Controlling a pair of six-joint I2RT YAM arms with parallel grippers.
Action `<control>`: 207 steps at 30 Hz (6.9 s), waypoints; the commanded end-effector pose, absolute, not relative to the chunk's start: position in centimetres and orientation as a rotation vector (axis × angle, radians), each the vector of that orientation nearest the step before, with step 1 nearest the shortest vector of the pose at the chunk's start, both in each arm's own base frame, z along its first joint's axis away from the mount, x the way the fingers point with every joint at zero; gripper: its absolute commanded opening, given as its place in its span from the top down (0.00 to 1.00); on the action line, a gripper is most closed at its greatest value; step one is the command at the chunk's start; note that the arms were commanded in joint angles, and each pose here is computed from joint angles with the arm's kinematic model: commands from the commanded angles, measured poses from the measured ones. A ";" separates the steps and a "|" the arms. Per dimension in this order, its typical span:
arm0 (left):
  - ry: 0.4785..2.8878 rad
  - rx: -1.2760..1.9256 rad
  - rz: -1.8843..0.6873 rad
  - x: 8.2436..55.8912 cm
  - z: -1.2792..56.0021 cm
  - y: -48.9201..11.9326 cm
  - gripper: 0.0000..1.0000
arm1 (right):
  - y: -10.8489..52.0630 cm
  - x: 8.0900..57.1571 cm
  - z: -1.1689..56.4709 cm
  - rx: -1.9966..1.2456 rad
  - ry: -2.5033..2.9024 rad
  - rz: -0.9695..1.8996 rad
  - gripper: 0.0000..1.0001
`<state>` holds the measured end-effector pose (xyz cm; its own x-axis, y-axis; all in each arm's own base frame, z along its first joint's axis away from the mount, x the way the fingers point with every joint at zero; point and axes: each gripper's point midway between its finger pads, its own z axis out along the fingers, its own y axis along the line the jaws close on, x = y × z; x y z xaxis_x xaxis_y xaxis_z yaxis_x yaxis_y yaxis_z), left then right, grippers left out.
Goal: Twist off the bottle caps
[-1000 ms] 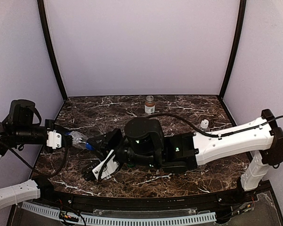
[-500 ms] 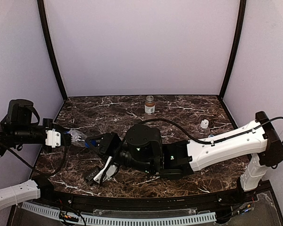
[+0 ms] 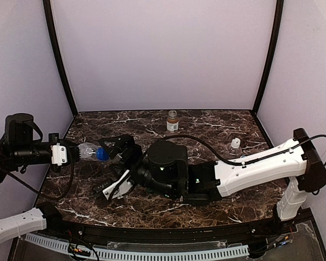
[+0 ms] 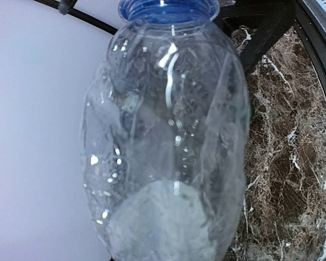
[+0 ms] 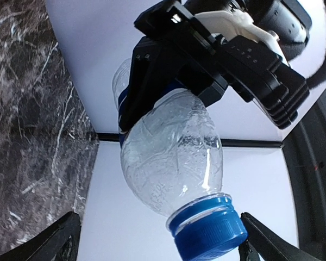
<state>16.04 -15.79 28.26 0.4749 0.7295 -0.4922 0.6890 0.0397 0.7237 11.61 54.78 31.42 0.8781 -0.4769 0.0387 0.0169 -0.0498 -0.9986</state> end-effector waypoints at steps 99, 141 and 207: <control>1.267 1.818 0.158 16.3 22.5 -14.6 0.76 | 50.4 10.8 31.2 -1.574 0.238 -0.595 1.00; 1.403 0.988 -0.046 20.9 34.5 -14.0 0.71 | 40.4 21.4 3.8 -1.466 2.622 0.060 1.00; 1.299 1.204 -0.584 14.0 34.7 -19.0 0.13 | 56.4 11.9 45.5 -1.222 1.093 1.136 1.00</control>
<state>14.27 -19.14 34.65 0.2406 0.2856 -0.9276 0.8823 0.3340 0.3317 11.11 56.82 45.05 0.1097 0.0703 -0.9915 -0.9930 -0.0357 -0.1124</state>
